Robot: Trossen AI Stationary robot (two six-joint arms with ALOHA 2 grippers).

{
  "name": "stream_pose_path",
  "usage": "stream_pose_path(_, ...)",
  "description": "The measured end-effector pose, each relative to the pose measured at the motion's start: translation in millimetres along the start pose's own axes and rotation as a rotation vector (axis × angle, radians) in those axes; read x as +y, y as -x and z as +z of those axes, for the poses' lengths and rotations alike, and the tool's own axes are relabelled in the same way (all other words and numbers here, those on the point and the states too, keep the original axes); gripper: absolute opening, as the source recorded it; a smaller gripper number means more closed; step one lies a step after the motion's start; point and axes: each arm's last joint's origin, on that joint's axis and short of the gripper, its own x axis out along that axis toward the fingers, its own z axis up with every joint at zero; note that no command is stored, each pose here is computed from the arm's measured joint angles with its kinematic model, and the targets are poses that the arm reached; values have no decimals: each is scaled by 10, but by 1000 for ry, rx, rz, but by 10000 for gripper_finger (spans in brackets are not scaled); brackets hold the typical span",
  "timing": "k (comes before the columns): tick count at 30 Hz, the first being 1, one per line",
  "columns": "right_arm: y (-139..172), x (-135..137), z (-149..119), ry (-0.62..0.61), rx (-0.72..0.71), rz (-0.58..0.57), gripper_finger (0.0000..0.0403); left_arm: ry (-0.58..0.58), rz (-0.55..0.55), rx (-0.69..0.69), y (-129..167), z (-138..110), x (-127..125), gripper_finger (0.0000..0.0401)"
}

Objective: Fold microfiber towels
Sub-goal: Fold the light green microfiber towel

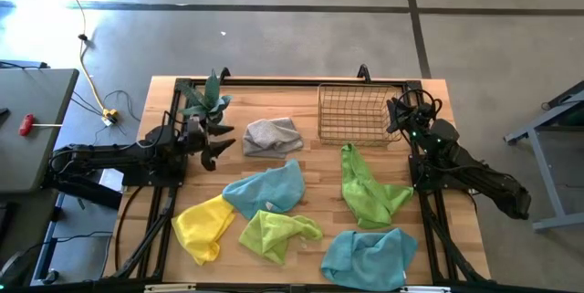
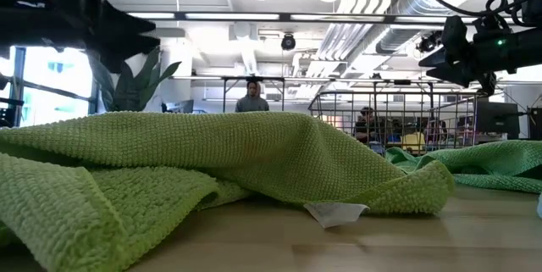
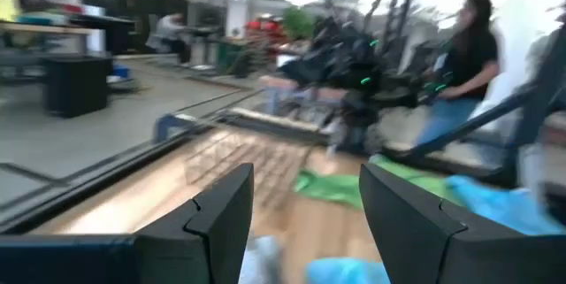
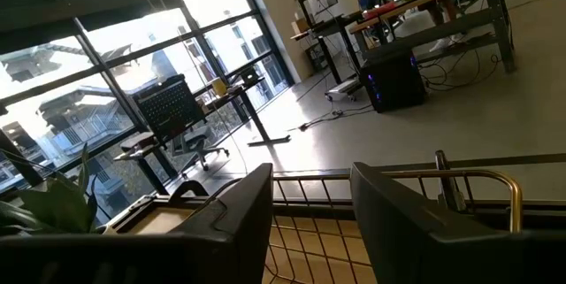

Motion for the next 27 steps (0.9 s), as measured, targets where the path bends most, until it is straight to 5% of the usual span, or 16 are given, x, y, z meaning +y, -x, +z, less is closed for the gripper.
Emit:
stream_pose_path(5,0,0,0,0,0,0,146,27,-26,-56,2,57,-15,197)
stream_pose_path(14,0,0,1,0,0,0,146,-96,-97,-154,-18,337,-85,197)
stream_pose_path(27,0,0,0,0,0,0,146,-90,-128,131,-518,739,-328,197)
